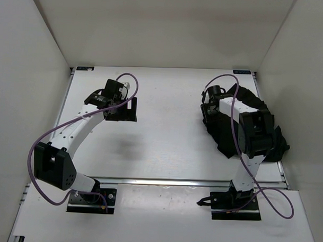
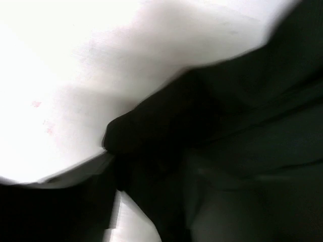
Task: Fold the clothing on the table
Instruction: Flatten the skirt out
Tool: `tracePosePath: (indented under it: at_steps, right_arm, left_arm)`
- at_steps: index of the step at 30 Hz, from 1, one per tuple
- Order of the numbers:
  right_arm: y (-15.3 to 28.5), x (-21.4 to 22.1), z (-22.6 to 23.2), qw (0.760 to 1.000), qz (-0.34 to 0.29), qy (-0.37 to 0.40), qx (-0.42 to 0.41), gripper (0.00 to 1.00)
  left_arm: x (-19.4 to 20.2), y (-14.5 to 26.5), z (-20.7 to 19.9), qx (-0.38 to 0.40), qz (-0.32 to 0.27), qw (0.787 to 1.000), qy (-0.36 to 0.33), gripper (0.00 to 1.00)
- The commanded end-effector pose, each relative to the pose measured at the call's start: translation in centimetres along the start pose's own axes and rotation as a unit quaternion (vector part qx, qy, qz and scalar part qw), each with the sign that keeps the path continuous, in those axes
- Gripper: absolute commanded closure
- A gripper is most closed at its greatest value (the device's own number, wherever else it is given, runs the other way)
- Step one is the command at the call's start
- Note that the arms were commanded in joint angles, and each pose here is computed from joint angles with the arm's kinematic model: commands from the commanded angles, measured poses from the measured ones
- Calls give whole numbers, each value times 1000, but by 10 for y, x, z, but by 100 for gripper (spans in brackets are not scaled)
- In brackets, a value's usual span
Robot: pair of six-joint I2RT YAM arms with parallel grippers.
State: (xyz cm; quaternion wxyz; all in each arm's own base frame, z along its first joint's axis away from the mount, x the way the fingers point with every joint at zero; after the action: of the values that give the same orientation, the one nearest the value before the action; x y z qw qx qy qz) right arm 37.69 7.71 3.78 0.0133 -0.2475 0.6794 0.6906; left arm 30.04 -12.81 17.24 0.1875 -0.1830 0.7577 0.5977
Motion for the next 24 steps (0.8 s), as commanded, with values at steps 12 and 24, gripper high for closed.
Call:
tracePosePath:
  at_steps: [12, 24]
  right_arm:
    - [55, -126, 110, 978, -157, 18, -137, 99]
    - [304, -268, 133, 871, -438, 40, -217, 100]
  left_arm:
    - [28, -5, -38, 87, 12, 996, -25, 1]
    - [-20, 57, -45, 179, -164, 969, 34, 1]
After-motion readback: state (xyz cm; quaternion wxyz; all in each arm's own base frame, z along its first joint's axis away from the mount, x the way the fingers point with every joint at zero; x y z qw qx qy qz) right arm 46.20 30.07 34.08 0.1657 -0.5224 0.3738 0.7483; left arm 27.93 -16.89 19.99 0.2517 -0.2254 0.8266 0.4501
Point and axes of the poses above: each gripper's point midway between its finger pads, its own y axis back along the fingers, its own z axis along the line the jaws close on, x = y × z, the point moved 2 cm from there along y, back along the fingers, and after that the axes turned 4 degrees about y, right-handed, at the moved point
